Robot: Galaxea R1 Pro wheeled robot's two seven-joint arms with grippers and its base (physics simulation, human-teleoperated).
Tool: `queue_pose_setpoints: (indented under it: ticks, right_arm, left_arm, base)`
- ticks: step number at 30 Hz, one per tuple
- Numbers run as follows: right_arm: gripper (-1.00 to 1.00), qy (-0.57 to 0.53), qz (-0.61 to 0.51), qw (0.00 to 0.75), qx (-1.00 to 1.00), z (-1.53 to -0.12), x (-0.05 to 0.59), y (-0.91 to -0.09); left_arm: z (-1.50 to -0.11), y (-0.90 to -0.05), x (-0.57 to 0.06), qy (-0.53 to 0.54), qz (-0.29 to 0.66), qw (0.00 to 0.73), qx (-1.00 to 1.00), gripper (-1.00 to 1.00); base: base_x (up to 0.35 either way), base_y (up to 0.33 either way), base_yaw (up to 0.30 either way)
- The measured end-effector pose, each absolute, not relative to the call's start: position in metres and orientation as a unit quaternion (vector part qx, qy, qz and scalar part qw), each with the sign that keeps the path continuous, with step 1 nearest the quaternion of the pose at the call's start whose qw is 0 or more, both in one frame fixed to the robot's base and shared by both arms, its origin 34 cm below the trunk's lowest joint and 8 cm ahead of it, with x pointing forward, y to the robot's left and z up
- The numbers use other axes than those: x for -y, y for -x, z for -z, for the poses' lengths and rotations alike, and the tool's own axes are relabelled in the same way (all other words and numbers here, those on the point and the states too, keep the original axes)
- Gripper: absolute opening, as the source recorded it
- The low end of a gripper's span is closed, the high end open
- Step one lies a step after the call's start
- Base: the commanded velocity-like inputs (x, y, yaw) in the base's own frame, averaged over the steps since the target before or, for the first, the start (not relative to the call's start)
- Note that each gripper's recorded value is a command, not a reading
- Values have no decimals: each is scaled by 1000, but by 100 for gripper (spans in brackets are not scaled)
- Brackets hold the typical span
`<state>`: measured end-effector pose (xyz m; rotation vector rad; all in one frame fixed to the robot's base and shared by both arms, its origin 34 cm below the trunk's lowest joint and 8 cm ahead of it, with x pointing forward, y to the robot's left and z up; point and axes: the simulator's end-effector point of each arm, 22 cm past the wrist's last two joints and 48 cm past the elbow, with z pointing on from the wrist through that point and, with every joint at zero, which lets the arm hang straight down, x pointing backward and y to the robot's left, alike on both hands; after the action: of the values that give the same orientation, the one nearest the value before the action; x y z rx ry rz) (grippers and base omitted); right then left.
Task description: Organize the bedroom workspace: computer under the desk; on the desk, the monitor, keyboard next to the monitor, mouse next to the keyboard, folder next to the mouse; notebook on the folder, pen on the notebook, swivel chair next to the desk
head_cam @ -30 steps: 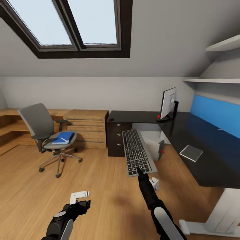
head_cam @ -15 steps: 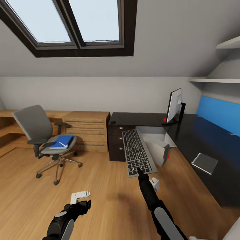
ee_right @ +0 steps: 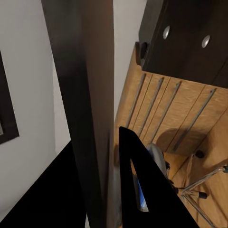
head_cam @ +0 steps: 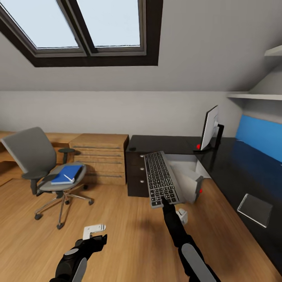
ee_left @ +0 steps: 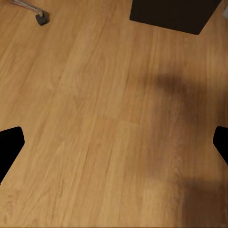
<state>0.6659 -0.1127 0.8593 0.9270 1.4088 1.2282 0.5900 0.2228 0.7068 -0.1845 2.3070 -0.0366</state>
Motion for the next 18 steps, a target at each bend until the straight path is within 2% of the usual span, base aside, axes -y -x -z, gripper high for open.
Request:
queue_pose_setpoints:
  ticks: [4, 15, 18]
  right_arm:
    - [-100, -383, -508, 504, -584, -867, 113, -667]
    - [-100, -384, -508, 504, -583, -886, 113, -668]
    - [-100, -384, -508, 504, -583, -891, 113, -668]
  left_arm:
    - [-714, -591, -224, 75, 15, 402, -913, 100]
    - [-732, -592, -223, 76, 18, 400, -913, 100]
    - [-738, -592, -224, 76, 17, 400, -913, 100]
  base:
    - [132, 0, 0]
    - [16, 0, 0]
    - [122, 0, 0]
